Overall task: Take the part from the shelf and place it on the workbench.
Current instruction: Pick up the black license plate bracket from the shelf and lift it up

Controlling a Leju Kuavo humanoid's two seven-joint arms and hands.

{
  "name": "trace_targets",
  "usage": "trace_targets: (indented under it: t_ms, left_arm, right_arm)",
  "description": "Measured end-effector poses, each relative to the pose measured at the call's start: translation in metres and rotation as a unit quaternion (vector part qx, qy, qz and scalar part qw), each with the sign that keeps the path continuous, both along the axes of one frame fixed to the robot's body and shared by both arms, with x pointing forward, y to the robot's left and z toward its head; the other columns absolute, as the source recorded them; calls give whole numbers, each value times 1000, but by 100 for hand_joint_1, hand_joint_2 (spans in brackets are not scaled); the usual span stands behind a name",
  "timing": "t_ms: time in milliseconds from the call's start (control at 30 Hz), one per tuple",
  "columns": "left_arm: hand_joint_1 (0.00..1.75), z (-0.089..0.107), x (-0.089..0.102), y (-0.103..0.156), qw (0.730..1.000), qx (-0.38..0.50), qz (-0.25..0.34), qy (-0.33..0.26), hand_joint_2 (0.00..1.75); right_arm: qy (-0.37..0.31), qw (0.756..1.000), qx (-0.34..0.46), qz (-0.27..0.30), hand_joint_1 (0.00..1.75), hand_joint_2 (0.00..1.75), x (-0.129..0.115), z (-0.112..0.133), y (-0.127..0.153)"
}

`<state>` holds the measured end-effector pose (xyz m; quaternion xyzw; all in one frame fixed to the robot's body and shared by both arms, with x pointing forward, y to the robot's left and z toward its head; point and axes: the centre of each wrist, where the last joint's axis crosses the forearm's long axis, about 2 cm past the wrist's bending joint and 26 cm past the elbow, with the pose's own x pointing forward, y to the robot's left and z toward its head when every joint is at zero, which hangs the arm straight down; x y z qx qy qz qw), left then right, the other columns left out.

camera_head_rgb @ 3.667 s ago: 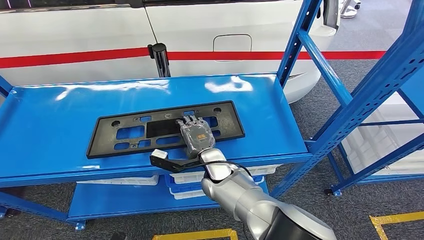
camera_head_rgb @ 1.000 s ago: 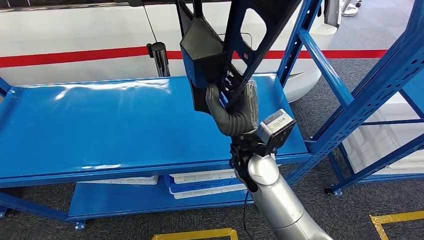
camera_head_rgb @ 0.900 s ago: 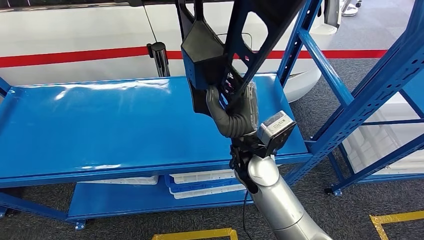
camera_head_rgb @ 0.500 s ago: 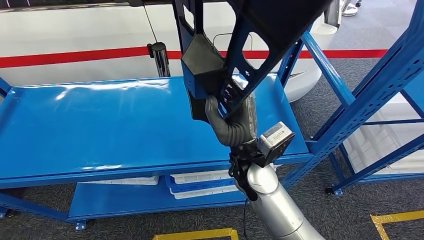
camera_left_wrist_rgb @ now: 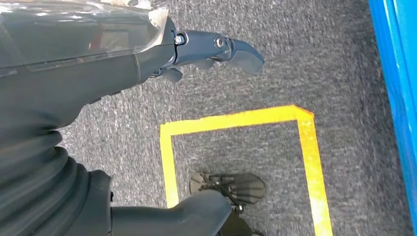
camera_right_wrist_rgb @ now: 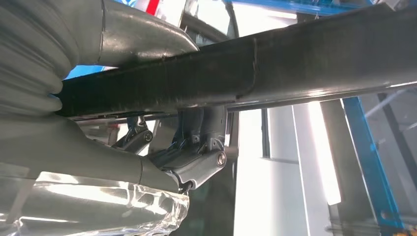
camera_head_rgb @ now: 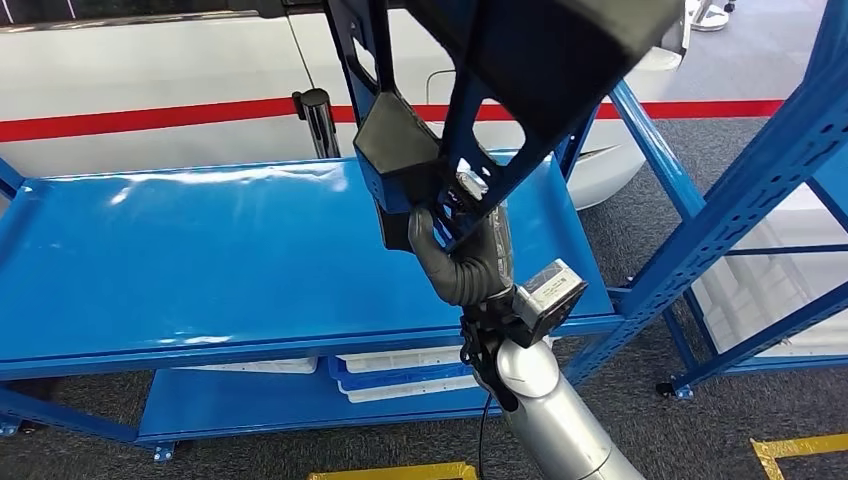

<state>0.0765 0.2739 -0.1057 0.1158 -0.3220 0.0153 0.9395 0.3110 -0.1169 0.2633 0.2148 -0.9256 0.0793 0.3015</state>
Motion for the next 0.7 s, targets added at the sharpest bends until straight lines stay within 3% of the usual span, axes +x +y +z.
trace_targets:
  t_ms: [700]
  left_arm:
    - [0,1,7,-2,1000,2,1,-5,175]
  right_arm:
    - [-12,1000,-10,-14,171,175,-5,-6,-2]
